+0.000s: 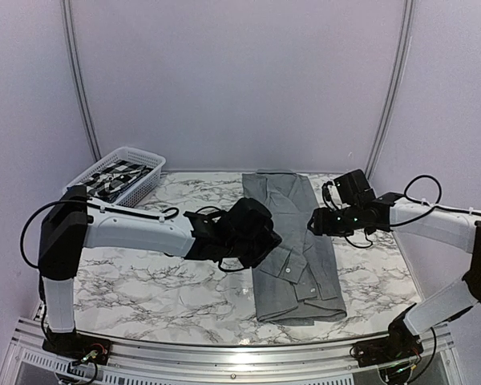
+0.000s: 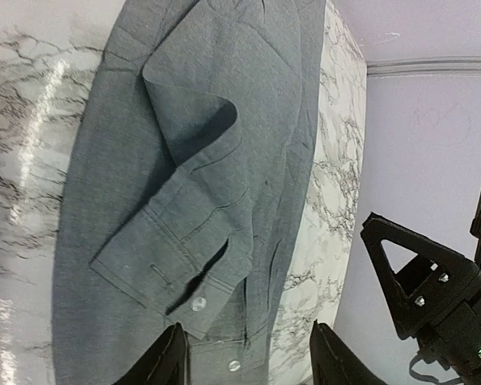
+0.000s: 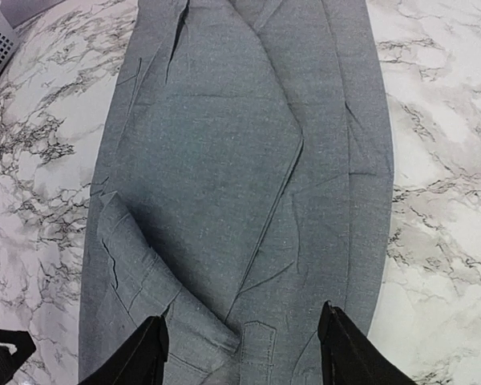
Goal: Fold and stack the long sleeve shirts
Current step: Place the rectangle-folded shirt in the left sleeve, then fold the sleeve of the rectangle-folded shirt.
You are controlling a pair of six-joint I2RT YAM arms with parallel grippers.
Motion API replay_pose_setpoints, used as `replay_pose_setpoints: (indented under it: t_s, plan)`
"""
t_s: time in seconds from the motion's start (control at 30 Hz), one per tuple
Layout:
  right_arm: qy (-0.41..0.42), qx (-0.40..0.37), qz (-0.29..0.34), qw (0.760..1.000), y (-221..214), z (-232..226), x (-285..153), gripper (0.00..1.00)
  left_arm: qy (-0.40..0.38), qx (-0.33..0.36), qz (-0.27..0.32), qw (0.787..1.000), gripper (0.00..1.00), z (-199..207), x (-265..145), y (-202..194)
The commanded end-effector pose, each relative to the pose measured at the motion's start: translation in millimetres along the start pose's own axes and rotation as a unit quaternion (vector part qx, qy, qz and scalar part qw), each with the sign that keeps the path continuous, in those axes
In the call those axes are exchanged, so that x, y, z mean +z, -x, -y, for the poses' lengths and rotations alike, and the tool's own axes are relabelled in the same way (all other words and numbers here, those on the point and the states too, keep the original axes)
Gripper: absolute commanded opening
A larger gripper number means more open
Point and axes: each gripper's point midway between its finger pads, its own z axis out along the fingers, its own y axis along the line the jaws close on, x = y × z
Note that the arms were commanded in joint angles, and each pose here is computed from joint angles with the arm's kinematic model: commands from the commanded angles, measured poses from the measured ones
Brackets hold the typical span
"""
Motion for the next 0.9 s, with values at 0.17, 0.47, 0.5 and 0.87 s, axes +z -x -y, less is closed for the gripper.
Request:
replay_pose_setpoints:
  t_s: [0.17, 0.47, 0.5, 0.87]
  plan:
    - [0.014, -0.053, -0.019, 0.998, -37.5, -27.5, -12.9, 0.6, 0.038, 0.193, 0.005, 0.98, 0.46, -21.0, -32.8, 34.0]
    - [0.024, -0.075, -0.054, 0.995, -81.8, -54.4, -1.6, 0.57, 0.07, 0.353, -0.103, 0.927, 0.41, -48.3, 24.4, 13.3]
    - [0.02, -0.075, -0.058, 0.995, -85.3, -55.2, -0.1, 0.57, 0.067, 0.358, -0.115, 0.924, 0.41, -48.8, 30.7, 10.4]
    - [0.003, -0.054, -0.077, 0.996, -107.3, -46.4, 11.0, 0.57, 0.085, 0.384, -0.136, 0.909, 0.5, -68.1, 64.5, 14.9]
